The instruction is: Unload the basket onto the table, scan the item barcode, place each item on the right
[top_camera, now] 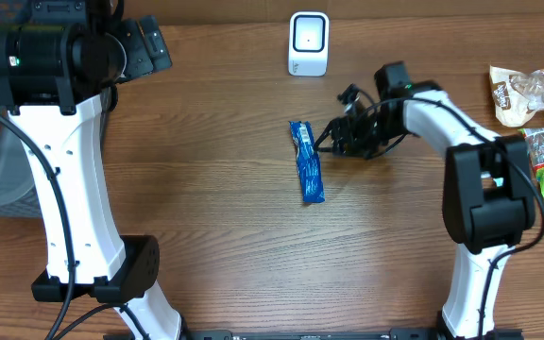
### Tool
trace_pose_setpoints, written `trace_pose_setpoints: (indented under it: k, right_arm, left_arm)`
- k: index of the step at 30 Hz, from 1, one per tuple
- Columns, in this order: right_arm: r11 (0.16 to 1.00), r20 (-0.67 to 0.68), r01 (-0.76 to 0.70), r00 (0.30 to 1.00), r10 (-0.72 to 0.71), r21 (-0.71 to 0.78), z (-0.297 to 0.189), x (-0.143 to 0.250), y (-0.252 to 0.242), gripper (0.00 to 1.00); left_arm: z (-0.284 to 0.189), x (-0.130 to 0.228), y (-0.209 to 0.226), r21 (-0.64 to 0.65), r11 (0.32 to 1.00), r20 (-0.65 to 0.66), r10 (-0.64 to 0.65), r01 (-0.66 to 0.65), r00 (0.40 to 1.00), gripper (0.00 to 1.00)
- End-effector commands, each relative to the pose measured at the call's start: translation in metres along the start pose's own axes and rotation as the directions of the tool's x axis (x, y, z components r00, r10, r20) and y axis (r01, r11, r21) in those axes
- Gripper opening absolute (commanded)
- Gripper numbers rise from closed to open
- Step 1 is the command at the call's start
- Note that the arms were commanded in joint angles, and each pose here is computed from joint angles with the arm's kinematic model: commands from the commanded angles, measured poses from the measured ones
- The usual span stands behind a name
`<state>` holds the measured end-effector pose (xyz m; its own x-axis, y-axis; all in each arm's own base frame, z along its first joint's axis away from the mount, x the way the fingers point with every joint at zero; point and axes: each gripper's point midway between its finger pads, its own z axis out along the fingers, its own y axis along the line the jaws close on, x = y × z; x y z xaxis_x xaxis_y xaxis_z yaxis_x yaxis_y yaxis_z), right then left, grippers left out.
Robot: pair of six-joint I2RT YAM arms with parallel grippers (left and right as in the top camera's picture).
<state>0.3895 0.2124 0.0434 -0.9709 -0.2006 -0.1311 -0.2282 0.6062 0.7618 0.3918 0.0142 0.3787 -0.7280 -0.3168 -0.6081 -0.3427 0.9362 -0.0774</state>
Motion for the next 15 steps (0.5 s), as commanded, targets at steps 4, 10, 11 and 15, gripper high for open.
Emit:
trace_pose_setpoints:
  k: [4,10,11,15]
  right_arm:
    - [0.995,-0.011,-0.040,0.999,0.039,-0.090,0.024,0.003,-0.003,0.67]
    - [0.987,-0.031,-0.088,0.996,0.085,-0.134,0.048,0.003,-0.011,0.58]
    - [0.985,-0.039,-0.100,0.995,0.095,-0.143,0.051,0.005,-0.012,0.55]
    - [0.984,-0.047,-0.097,0.995,0.091,-0.149,0.056,0.006,-0.011,0.40]
  left_arm:
    - [-0.002,-0.001,0.003,-0.012,1.000,0.008,0.006,-0.006,1.000,1.00]
    - [-0.002,-0.001,0.003,-0.012,1.000,0.008,0.006,-0.006,1.000,1.00]
    - [-0.002,-0.001,0.003,-0.012,1.000,0.008,0.006,-0.006,1.000,1.00]
    - [-0.002,-0.001,0.003,-0.012,1.000,0.008,0.006,-0.006,1.000,1.00]
